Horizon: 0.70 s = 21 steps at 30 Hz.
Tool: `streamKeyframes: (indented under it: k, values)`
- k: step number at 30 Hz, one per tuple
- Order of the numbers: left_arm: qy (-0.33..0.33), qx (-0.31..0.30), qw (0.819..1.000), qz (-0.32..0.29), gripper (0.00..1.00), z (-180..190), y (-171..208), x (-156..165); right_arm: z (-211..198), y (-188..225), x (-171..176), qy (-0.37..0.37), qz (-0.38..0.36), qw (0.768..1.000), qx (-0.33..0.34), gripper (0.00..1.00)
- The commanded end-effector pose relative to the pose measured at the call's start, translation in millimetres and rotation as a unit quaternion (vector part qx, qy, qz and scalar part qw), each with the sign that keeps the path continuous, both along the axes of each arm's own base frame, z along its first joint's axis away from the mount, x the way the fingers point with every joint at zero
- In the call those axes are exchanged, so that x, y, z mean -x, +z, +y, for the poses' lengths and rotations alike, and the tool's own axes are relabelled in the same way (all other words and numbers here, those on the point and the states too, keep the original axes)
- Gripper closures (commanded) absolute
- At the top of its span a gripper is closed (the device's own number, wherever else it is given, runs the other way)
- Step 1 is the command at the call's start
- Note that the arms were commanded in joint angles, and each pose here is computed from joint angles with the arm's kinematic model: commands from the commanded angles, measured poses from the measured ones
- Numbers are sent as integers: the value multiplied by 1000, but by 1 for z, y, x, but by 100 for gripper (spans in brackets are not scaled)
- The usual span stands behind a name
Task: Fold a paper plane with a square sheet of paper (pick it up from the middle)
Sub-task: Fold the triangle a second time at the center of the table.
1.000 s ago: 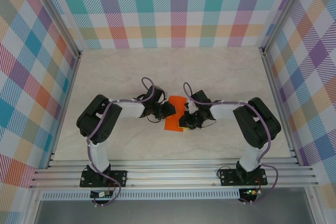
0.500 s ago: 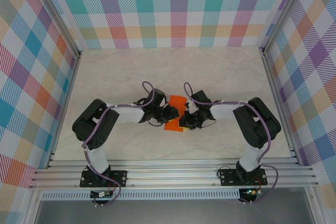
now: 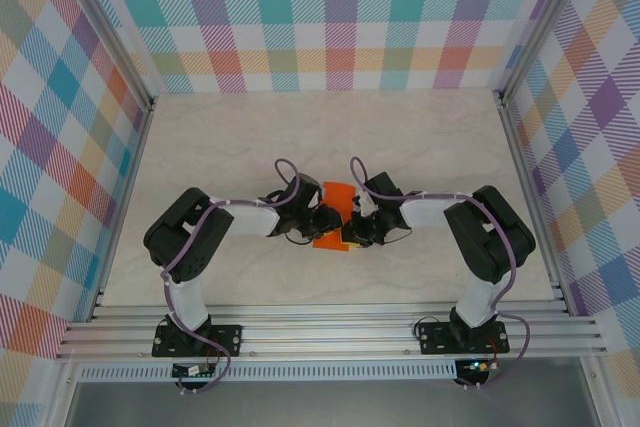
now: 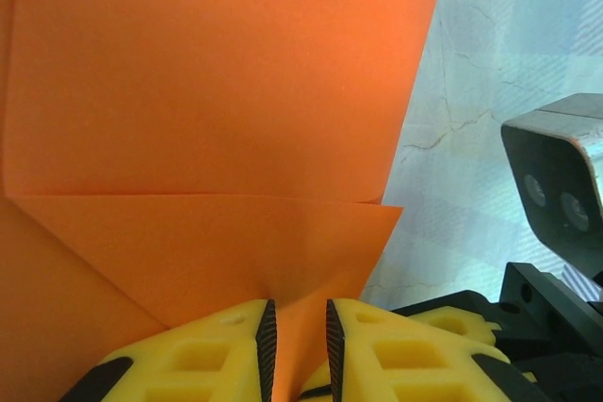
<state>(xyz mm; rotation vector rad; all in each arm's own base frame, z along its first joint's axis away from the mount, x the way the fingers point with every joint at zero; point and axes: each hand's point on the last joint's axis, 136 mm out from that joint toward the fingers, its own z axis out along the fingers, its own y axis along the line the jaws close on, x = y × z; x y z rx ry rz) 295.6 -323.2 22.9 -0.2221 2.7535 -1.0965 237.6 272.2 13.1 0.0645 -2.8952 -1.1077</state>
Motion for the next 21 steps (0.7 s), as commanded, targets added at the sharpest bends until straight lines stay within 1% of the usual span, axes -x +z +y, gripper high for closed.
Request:
streamKeyframes:
  k: [1, 9, 14, 17, 21]
  values:
    - [37, -107, 994, 8, 76, 48, -34, -6, -28, -28, 31, -3, 55, 996, 69, 87]
    - [57, -85, 995, -2, 75, 62, -28, -37, -27, -23, 32, 2, 50, 997, 62, 87]
    - [69, -84, 994, -2, 74, 74, -25, -50, -24, -20, 31, 6, 48, 997, 55, 86]
    - [68, -68, 995, -8, 73, 72, -14, -53, -19, -13, 28, 9, 43, 998, 41, 85]
    - [57, -35, 997, -25, 70, 64, 13, -53, -10, 5, 16, 13, 21, 999, 25, 83]
